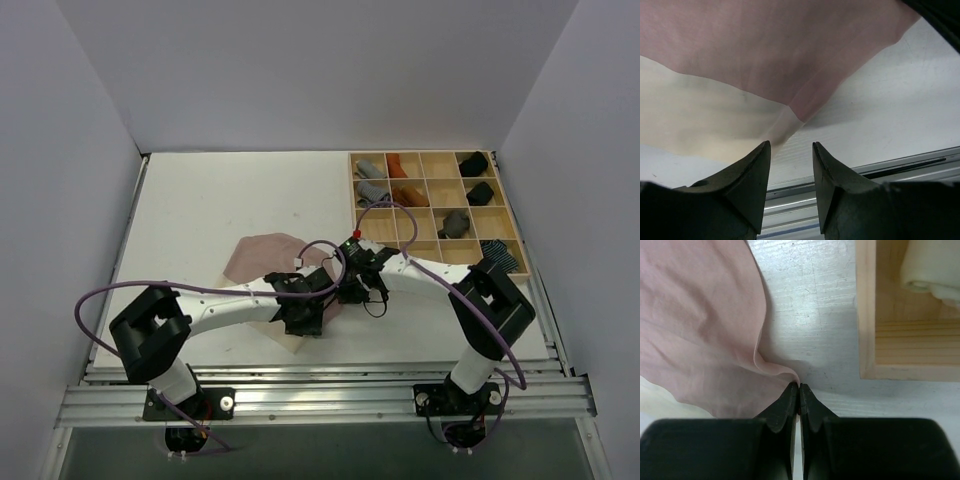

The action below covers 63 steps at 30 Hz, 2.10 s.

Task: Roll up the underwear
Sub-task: Fold the underwear

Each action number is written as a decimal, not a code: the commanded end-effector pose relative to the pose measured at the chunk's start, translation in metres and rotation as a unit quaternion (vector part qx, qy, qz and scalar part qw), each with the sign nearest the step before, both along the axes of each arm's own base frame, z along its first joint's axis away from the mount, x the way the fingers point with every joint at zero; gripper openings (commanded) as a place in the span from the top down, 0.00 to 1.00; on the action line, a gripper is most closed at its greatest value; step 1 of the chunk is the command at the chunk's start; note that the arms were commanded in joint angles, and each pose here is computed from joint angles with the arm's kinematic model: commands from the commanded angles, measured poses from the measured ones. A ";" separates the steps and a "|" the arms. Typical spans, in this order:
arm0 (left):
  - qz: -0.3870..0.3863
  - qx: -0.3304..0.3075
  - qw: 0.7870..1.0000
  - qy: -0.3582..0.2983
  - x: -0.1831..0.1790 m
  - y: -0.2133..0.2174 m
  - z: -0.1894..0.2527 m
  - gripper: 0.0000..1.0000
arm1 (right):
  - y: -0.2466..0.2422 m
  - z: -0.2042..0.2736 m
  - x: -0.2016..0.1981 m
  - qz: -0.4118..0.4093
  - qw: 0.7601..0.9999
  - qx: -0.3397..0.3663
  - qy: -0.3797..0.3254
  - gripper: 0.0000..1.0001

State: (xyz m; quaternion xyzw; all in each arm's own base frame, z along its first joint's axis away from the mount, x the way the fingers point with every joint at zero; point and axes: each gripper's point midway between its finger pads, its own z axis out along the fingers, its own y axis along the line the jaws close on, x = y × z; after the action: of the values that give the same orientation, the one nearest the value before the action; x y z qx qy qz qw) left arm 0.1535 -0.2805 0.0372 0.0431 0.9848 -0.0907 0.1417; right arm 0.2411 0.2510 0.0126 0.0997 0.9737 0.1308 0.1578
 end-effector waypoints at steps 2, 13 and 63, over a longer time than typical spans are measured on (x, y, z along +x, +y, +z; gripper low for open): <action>0.014 0.029 0.999 -0.023 -0.002 0.007 -0.002 0.53 | -0.003 0.014 0.000 0.007 1.000 0.009 -0.011 1.00; 0.027 -0.019 0.998 -0.048 -0.011 0.014 0.015 0.52 | 0.000 0.011 0.000 0.004 1.000 0.017 -0.007 1.00; 0.211 -0.064 0.975 0.032 0.013 0.102 0.049 0.98 | 0.127 0.099 0.097 0.119 0.989 -0.005 -0.086 1.00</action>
State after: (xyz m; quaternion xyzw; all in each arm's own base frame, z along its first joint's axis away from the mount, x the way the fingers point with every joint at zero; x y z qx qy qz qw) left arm 0.1824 -0.1893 0.0871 -0.1668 0.9647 -0.1322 0.1550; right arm 0.3398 0.3716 0.0993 0.0026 0.9605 0.1659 0.2235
